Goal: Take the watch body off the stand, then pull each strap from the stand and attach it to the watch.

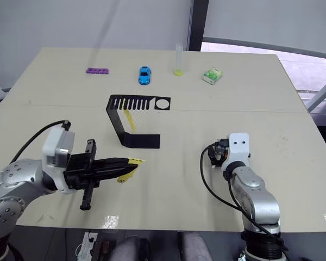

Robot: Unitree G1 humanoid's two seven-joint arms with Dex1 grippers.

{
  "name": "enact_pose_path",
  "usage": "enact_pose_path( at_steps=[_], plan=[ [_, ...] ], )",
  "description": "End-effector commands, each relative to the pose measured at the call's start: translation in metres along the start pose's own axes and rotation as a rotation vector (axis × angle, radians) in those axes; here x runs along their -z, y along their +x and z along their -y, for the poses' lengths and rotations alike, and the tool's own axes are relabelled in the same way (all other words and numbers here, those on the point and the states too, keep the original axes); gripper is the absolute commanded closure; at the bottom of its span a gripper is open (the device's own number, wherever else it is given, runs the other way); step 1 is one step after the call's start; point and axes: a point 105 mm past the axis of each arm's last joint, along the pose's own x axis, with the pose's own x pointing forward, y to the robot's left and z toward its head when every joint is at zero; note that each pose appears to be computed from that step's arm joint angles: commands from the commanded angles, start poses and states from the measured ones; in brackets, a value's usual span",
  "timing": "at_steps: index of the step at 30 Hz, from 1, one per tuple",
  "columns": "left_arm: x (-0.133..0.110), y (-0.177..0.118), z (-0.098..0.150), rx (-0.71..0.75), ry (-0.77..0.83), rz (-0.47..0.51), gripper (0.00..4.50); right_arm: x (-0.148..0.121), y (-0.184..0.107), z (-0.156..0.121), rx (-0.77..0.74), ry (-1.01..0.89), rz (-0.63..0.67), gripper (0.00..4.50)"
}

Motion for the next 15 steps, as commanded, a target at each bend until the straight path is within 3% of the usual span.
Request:
enact_pose_path(
  at_steps=[1, 15],
  plan=[
    [-0.006, -0.002, 0.004, -0.002, 0.044, 0.008, 4.5, 0.0, -0.002, 0.001, -0.013, 0.04, -0.01, 0.11],
    [-0.003, -0.002, 0.001, -0.014, 0.027, 0.006, 4.5, 0.014, -0.005, -0.015, -0.072, 0.056, -0.061, 0.11]
  ],
)
